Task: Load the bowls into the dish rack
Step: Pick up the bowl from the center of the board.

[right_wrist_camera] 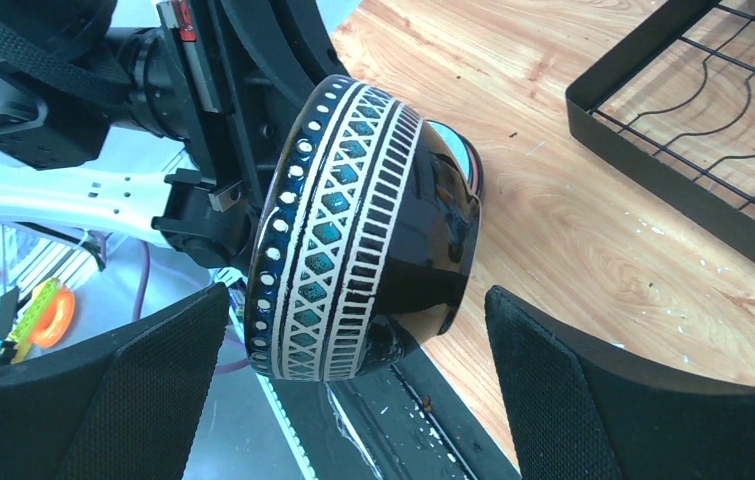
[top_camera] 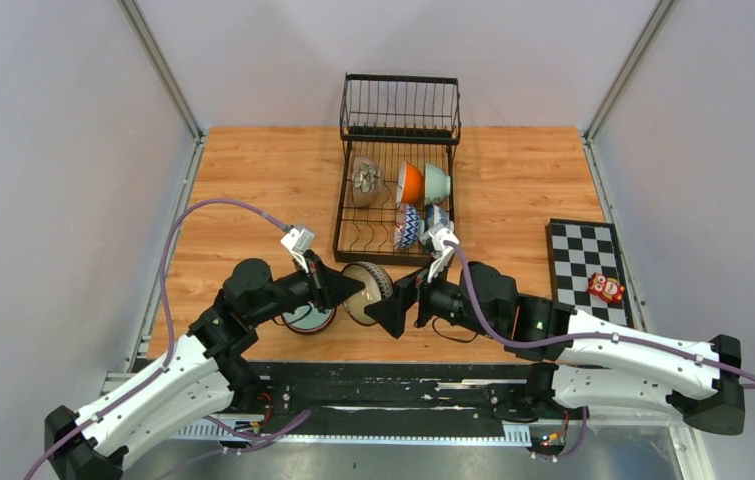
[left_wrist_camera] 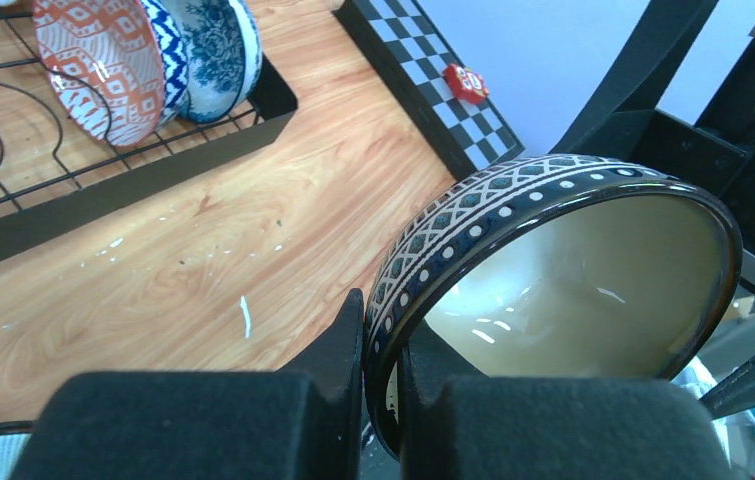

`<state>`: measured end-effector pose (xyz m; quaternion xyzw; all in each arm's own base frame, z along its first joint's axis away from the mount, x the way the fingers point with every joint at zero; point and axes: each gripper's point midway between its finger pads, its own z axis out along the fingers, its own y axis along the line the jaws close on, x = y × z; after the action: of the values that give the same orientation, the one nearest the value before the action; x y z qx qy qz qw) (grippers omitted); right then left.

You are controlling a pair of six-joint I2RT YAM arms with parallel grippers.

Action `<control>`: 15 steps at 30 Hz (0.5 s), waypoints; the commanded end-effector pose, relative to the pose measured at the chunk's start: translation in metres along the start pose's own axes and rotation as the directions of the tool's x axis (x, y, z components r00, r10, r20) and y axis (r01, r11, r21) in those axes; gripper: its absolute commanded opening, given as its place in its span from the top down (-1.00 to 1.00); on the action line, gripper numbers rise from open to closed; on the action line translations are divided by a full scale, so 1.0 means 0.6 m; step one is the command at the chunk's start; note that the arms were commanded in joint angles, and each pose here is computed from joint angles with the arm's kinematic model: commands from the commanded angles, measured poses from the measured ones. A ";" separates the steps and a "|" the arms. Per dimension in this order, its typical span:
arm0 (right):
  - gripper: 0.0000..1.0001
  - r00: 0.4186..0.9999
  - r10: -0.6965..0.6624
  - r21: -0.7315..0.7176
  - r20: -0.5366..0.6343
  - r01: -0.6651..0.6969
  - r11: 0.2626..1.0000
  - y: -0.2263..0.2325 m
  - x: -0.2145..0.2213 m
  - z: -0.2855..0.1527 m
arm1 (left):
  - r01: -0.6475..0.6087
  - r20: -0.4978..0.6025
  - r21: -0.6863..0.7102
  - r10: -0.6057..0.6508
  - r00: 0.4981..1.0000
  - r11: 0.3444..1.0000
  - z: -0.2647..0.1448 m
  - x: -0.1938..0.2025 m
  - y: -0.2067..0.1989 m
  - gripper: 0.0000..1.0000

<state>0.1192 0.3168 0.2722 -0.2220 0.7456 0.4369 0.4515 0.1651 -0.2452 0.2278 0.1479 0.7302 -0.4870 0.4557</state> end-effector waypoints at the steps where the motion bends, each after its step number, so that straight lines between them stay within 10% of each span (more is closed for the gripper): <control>1: -0.99 0.998 0.038 -0.086 0.044 -0.034 0.996 0.024 -0.017 -0.001 | -0.013 0.122 0.143 -0.005 0.993 0.990 -0.005 -0.052 -0.053 1.00; 15: -0.89 0.995 0.073 -0.165 0.069 -0.060 0.984 0.050 -0.027 -0.002 | 0.003 0.162 0.120 -0.023 0.986 0.993 -0.011 -0.056 -0.041 1.00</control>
<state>0.1079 0.3281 0.2889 -0.2247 0.7129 0.4924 0.4458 0.1606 -0.2473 0.2399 0.1406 0.7027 -0.5216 0.4630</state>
